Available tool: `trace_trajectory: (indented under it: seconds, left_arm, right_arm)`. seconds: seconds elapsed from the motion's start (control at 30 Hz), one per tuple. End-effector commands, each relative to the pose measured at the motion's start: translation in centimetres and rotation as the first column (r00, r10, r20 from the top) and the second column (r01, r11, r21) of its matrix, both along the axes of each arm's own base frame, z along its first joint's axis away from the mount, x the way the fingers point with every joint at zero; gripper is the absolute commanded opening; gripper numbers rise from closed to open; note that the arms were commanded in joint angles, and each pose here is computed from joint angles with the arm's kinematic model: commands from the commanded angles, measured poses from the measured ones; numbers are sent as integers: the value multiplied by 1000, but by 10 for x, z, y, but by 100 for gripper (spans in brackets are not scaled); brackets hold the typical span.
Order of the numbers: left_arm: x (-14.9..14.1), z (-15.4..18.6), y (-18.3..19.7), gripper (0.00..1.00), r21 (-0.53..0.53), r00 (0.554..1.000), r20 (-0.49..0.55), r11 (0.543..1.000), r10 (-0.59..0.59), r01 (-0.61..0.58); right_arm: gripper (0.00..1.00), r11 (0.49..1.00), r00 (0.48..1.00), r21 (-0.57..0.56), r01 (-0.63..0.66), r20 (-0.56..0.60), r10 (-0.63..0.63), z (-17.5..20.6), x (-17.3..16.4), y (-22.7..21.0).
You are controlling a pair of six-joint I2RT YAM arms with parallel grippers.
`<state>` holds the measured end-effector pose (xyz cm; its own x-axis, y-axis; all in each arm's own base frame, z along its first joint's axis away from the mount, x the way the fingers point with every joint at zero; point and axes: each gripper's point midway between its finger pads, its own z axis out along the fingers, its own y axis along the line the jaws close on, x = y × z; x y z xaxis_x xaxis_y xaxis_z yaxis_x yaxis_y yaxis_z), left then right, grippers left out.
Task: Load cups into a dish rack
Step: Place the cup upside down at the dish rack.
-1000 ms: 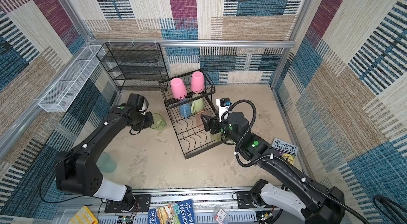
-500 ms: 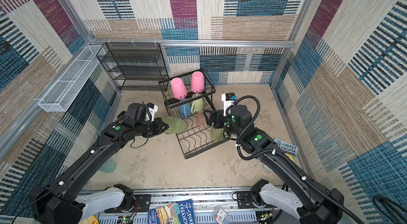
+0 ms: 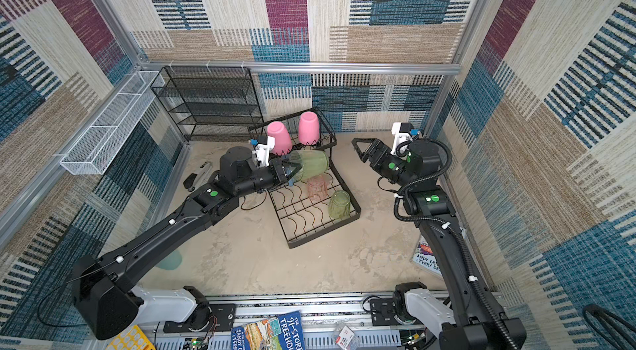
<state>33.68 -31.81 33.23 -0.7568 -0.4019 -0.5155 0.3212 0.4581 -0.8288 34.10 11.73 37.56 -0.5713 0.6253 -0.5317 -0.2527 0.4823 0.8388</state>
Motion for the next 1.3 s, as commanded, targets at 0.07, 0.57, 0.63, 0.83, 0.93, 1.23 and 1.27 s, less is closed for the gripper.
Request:
trace_trajectory:
  seconds: [0.07, 0.57, 0.63, 0.83, 0.93, 1.23, 1.27]
  left_arm:
    - [32, 51, -34, 3, -197, 992, 125, 980, 11, 14]
    - [64, 57, -114, 3, -298, 983, 176, 948, -59, 110]
    - [64, 53, -118, 3, -295, 983, 173, 949, -65, 114]
    - [58, 48, -130, 3, -299, 980, 175, 944, -91, 141]
    - [54, 47, -135, 3, -303, 979, 176, 941, -101, 152]
    - [44, 35, -153, 3, -322, 980, 164, 933, -110, 158]
    - [43, 35, -154, 3, -329, 980, 168, 931, -106, 157]
  right_arm:
    - [94, 976, 995, 196, -98, 22, 96, 27, -2, -4]
    - [96, 929, 994, 359, -95, -21, 110, 20, 23, -23]
    - [96, 924, 994, 370, -96, -20, 111, 21, 24, -23]
    - [96, 925, 995, 373, -78, -27, 95, 20, 30, -26]
    - [95, 929, 996, 366, -61, -38, 81, 16, 33, -28]
    - [94, 924, 998, 382, -16, -45, 36, 14, 40, -34]
    - [94, 923, 999, 386, -4, -47, 24, 14, 41, -36]
